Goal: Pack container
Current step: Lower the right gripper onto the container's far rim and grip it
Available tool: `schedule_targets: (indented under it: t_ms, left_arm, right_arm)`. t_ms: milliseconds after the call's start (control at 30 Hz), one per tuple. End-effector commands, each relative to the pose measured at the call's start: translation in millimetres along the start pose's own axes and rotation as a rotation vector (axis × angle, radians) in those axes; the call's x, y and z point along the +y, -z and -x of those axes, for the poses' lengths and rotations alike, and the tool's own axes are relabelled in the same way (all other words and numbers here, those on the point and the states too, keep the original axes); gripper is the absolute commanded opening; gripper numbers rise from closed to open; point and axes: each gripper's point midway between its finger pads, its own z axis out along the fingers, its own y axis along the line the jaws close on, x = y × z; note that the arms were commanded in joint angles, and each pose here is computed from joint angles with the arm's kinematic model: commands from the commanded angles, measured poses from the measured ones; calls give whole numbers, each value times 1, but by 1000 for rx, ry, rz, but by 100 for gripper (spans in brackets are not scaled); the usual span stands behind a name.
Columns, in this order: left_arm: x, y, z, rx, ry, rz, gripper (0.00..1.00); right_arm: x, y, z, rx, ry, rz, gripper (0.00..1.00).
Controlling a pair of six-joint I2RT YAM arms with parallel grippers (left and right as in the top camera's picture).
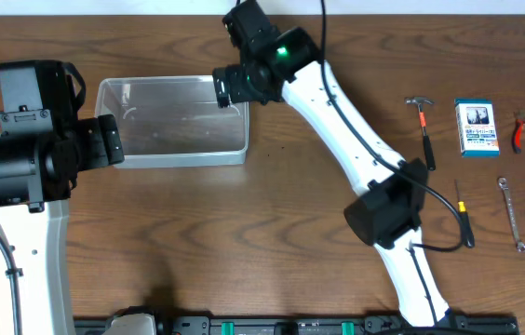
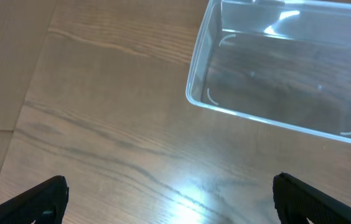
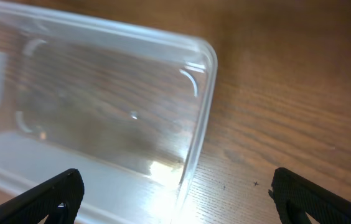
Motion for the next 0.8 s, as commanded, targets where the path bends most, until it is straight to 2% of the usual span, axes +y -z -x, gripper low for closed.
schedule_targets:
  t_ms: [0, 400, 767]
  left_arm:
    - [4, 1, -2, 11, 19, 13, 98]
    - [3, 1, -6, 25, 84, 13, 98]
    - [4, 1, -11, 44, 81, 14, 98]
  right_arm:
    - [-19, -15, 0, 4, -54, -88, 99]
    - [-40, -22, -3, -5, -79, -212, 99]
    - [-22, -32, -14, 43, -36, -148, 99]
